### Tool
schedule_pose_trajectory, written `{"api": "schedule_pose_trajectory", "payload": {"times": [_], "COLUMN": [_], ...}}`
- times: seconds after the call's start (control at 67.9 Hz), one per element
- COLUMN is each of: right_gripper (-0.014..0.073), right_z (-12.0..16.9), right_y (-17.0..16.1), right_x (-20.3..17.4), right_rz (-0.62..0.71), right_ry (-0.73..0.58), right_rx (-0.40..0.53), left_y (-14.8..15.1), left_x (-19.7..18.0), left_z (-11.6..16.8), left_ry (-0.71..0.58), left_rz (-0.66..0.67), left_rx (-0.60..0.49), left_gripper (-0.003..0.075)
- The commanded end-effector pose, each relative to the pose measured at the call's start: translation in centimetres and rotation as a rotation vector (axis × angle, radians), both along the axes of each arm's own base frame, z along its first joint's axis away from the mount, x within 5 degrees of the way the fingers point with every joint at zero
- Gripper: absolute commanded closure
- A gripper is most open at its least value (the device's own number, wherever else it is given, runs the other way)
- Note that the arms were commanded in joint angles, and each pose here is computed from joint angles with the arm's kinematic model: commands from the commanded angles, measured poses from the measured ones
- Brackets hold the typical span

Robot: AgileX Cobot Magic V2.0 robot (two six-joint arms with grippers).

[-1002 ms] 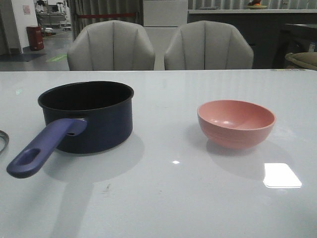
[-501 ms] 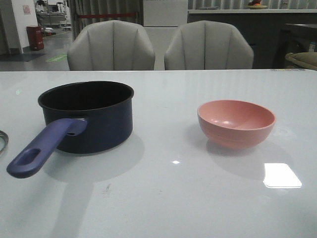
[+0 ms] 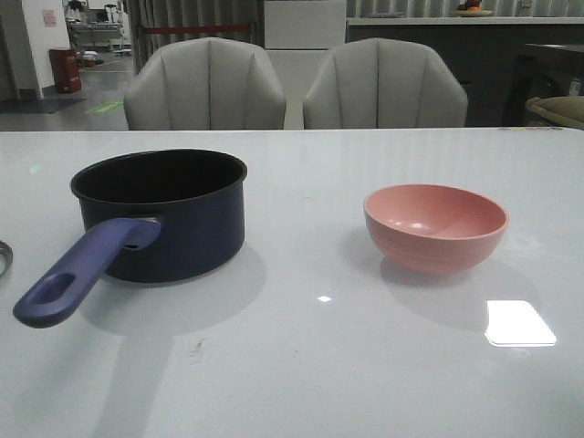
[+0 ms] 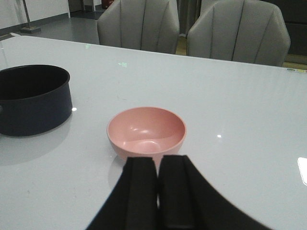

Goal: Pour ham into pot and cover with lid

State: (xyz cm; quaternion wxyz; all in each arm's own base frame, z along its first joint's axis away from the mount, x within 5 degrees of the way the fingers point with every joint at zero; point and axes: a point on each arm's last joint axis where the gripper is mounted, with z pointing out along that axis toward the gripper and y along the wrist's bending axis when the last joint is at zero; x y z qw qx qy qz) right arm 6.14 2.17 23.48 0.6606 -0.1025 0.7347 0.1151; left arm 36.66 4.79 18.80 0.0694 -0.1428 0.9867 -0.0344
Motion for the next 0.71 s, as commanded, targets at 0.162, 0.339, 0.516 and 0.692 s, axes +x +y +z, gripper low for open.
{"api": "schedule_pose_trajectory", "payload": {"times": [0.162, 0.339, 0.516, 0.692], "right_gripper": [0.0433, 0.0433, 0.0433, 0.0433], "right_z": [1.5, 1.5, 1.5, 1.5], "right_y": [-0.2, -0.2, -0.2, -0.2], "right_x": [0.1, 0.1, 0.1, 0.1], "right_rz": [-0.029, -0.029, -0.029, -0.029], "right_ry": [-0.086, -0.086, -0.086, -0.086], "right_rx": [0.021, 0.021, 0.021, 0.021], "left_y": [0.1, 0.0, -0.1, -0.1], "left_x": [0.0, -0.2, -0.4, -0.6], "left_z": [3.0, 4.7, 6.2, 6.4], "left_ry": [-0.097, -0.152, -0.175, -0.165], "left_rz": [-0.004, -0.003, -0.009, -0.009], "left_rx": [0.020, 0.027, 0.030, 0.027], "left_gripper": [0.0535, 0.0535, 0.0535, 0.0535]}}
